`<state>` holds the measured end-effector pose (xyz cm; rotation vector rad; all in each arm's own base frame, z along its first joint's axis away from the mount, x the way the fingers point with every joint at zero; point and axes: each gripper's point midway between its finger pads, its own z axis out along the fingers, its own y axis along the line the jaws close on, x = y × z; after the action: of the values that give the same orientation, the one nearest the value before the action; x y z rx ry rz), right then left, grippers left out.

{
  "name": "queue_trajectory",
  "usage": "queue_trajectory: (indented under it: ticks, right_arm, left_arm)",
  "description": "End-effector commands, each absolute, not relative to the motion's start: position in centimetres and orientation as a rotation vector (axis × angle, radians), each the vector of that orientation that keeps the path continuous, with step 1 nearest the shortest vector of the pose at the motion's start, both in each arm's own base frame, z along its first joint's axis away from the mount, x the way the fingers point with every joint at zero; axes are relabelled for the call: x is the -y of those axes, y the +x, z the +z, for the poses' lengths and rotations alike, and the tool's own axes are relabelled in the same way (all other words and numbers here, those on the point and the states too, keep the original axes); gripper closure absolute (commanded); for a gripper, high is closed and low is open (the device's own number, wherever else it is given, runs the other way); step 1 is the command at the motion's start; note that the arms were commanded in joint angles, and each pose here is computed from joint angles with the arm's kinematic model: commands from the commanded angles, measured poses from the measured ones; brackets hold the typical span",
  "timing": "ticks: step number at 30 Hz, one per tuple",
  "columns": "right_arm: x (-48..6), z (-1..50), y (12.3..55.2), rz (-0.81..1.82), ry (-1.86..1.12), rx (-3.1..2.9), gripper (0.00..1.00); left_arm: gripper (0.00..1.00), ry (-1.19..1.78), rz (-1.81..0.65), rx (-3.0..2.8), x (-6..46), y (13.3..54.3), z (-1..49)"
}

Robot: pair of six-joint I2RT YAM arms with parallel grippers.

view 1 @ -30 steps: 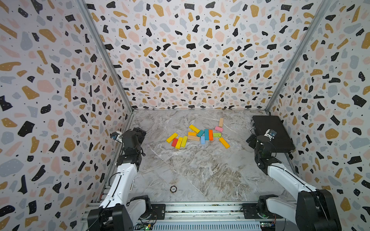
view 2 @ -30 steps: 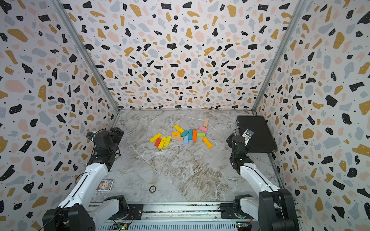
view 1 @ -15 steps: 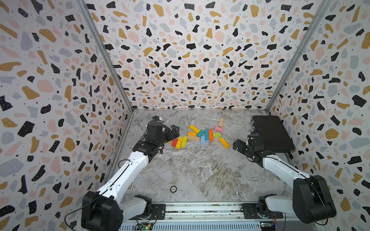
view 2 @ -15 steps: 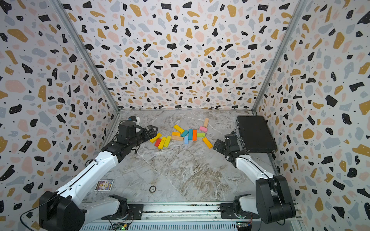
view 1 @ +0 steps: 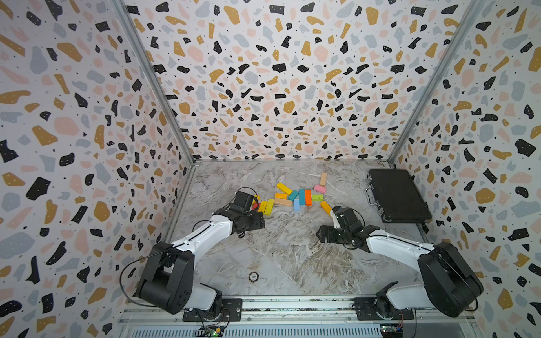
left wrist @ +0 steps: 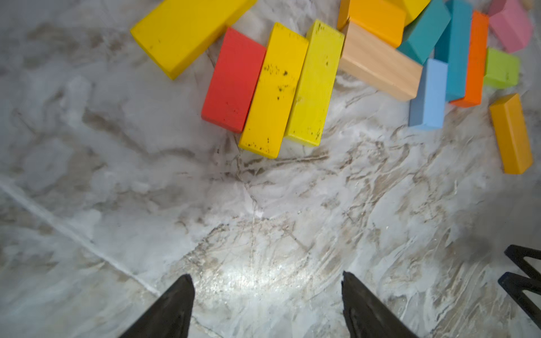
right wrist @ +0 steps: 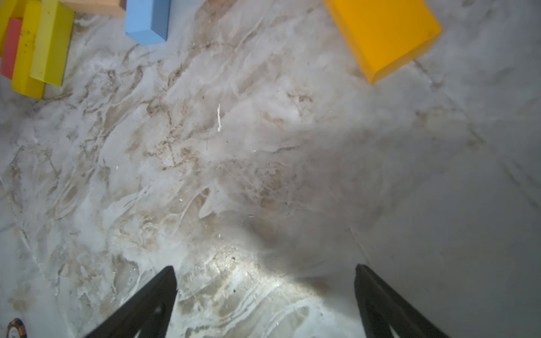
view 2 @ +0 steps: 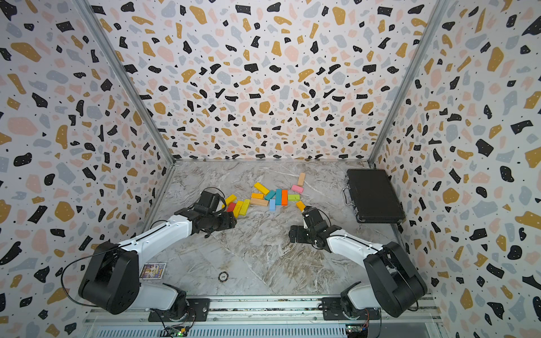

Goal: Assemble the letter h with building blocks
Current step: Move the building block to the center of the board.

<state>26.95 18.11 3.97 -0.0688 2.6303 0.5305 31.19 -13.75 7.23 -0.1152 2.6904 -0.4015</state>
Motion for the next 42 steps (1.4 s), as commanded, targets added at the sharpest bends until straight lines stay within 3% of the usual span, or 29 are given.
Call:
queue_trajectory:
  ticks: [1,5,33,36,42]
  right_arm:
    - [-18.6,4.1,27.2,0.540,-0.106,-2.608,0.05]
    - [-18.3,3.9,27.2,0.519,-0.105,-2.609,0.05]
    - [-17.9,4.2,27.4,0.490,-0.093,-2.600,0.05]
    - [-17.9,4.0,27.4,0.484,-0.093,-2.602,0.05]
    - [-17.8,3.8,27.4,0.480,-0.094,-2.608,0.05]
  left_arm:
    - [0.31,-0.060,-0.348,-2.658,13.8,32.7,6.5]
    - [0.40,-0.037,-0.343,-2.705,14.5,33.4,4.1]
    - [0.43,0.069,-0.041,-2.765,13.9,37.5,-1.0]
    - [0.53,0.093,-0.023,-2.764,14.4,37.6,-1.1]
    - [0.59,0.112,-0.004,-2.744,14.7,37.5,-0.3]
